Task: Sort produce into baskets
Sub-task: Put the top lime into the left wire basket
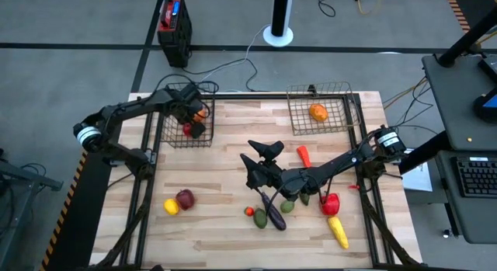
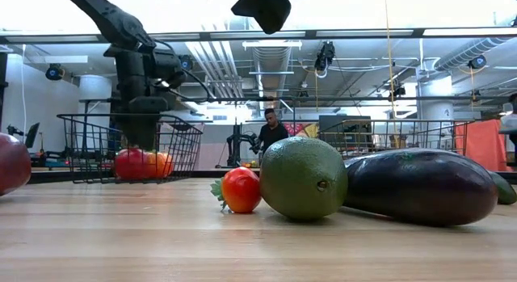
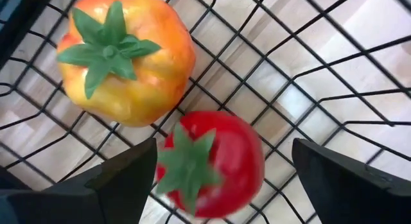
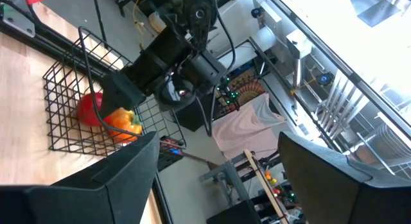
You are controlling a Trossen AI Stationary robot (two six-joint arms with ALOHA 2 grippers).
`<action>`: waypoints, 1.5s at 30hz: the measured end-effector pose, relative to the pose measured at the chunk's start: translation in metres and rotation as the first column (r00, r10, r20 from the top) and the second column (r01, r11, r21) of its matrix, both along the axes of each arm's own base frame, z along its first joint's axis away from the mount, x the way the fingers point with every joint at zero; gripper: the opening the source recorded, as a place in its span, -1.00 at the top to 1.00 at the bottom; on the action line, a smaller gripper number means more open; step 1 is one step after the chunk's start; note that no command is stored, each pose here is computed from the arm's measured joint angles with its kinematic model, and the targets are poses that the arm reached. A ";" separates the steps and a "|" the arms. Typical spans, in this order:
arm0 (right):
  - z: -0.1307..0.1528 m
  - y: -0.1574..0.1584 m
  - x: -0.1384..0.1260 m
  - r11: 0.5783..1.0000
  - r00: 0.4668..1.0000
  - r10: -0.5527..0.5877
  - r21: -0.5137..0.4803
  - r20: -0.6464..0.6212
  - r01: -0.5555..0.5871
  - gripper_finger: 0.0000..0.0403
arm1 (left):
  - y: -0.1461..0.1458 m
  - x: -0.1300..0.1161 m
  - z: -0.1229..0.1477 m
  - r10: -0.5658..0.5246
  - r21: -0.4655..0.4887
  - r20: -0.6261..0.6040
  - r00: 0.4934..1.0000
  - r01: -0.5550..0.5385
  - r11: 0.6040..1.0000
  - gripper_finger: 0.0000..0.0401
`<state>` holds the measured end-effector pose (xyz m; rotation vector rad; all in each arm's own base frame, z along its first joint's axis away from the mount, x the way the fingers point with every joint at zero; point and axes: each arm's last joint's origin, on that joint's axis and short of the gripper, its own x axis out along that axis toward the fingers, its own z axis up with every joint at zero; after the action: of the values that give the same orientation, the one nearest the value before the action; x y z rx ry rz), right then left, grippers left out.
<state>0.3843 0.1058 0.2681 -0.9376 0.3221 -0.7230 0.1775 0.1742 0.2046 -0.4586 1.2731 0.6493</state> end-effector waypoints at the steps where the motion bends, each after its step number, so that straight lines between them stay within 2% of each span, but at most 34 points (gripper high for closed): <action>1: 0.000 0.000 0.000 1.000 1.000 0.000 0.000 0.000 0.000 -0.53 | -0.001 -0.001 0.002 0.000 0.004 0.004 1.000 0.000 1.000 -0.70; 7: 0.000 0.000 0.000 1.000 1.000 -0.002 0.003 0.002 0.002 -0.49 | -0.016 -0.014 0.027 -0.026 0.054 0.047 0.999 0.024 0.998 -0.70; 11: 0.000 0.000 0.000 0.999 0.999 -0.002 0.034 0.032 0.001 -0.49 | -0.034 -0.021 0.052 -0.025 0.114 0.162 0.986 0.006 0.993 -0.70; 19: 0.000 0.000 0.000 0.991 0.992 -0.011 0.133 0.127 -0.006 -0.51 | -0.093 -0.024 0.094 -0.088 0.199 0.430 0.898 0.001 0.980 -0.70; 27: 0.002 0.000 0.001 0.965 0.969 -0.026 0.259 0.248 -0.040 -0.45 | -0.154 -0.015 0.099 -0.209 0.330 0.546 0.811 0.021 0.944 -0.70; 32: 0.013 0.005 0.010 0.937 0.972 0.019 0.334 0.233 -0.098 -0.43 | -0.188 -0.006 0.097 -0.274 0.404 0.579 0.768 0.022 0.915 -0.70; 35: 0.021 0.006 0.018 0.872 0.975 0.113 0.451 0.191 -0.189 -0.43 | -0.204 -0.003 0.096 -0.314 0.455 0.581 0.751 0.021 0.890 -0.70; 37: 0.026 0.003 0.021 0.794 0.974 0.166 0.565 0.156 -0.226 -0.43 | -0.213 -0.001 0.095 -0.333 0.481 0.581 0.743 0.017 0.877 -0.70; 39: 0.031 -0.002 0.022 0.694 0.973 0.208 0.685 0.105 -0.222 -0.43 | -0.218 0.000 0.094 -0.341 0.489 0.582 0.738 0.016 0.872 -0.70; 42: 0.031 -0.008 0.016 0.526 0.975 0.223 0.841 0.007 -0.126 -0.43 | -0.222 0.002 0.091 -0.345 0.490 0.574 0.742 0.025 0.871 -0.70; 45: 0.026 -0.012 0.000 0.364 0.957 0.221 0.926 -0.189 0.098 -0.43 | -0.224 0.005 0.089 -0.337 0.486 0.572 0.748 0.023 0.874 -0.70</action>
<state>0.3846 0.0941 0.2943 0.0993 0.8541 -0.2019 0.1821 -0.0495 0.2932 -0.1290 0.4646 0.5253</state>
